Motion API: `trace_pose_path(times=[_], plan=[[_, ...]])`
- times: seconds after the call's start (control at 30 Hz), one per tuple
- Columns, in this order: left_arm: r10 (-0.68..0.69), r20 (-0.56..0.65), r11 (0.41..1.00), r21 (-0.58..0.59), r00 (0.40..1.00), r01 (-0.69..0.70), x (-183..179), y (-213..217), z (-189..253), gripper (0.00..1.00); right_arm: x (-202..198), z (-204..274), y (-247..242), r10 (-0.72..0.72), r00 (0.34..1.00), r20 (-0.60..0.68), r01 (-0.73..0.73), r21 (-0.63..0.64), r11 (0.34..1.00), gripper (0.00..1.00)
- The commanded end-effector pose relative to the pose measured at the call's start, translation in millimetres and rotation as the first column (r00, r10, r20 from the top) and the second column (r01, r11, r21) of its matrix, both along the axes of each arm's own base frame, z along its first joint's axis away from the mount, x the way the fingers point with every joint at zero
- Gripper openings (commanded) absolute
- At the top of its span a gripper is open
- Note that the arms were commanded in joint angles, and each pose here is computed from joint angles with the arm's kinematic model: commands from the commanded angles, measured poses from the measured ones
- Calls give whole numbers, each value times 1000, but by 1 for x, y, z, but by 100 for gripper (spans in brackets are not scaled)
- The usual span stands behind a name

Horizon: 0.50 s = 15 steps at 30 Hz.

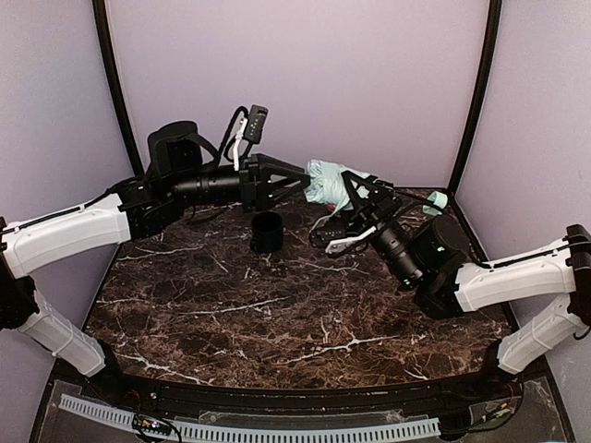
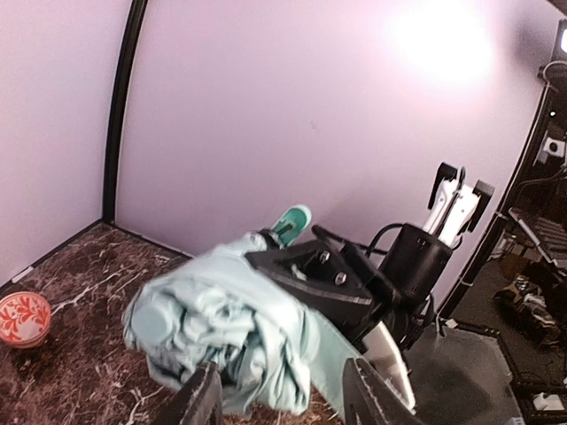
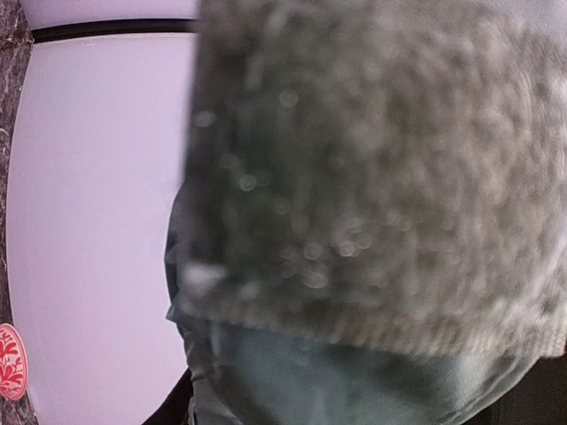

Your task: Put away the umbrella

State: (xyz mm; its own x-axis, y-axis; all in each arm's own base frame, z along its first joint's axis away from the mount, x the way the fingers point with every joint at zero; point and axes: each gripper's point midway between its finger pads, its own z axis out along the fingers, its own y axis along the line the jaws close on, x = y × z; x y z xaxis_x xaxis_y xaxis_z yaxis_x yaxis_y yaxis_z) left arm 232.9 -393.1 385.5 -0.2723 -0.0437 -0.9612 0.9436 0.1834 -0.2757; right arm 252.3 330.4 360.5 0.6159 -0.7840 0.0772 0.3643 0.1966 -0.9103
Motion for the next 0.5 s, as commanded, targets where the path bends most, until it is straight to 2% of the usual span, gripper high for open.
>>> trace_pose_path(times=[0.0, 0.07, 0.27, 0.37, 0.43, 0.47], plan=[[-138, -191, 990, 7, 972, 142, -9, -17, 5, 47, -9, 33, -7, -4, 997, 77, -2, 70, 998, 0], [-143, -240, 987, 39, 960, 157, -9, -20, -5, 47, -8, 33, -7, -10, 997, 77, 5, 63, 998, 0], [-151, -290, 978, 93, 945, 185, -10, -23, -12, 47, -6, 29, -7, -20, 998, 59, 17, 51, 999, 0], [-184, -319, 967, 111, 930, 230, -17, -24, -21, 40, -4, 31, -8, -23, 999, 48, 20, 58, 998, 0], [-161, -307, 969, 132, 938, 210, -17, -20, -21, 36, -2, 30, -8, -28, 999, 38, 26, 56, 998, 0], [-108, -266, 978, 145, 958, 151, -11, -14, -17, 35, 0, 30, -9, -32, 999, 35, 30, 59, 998, 0]])
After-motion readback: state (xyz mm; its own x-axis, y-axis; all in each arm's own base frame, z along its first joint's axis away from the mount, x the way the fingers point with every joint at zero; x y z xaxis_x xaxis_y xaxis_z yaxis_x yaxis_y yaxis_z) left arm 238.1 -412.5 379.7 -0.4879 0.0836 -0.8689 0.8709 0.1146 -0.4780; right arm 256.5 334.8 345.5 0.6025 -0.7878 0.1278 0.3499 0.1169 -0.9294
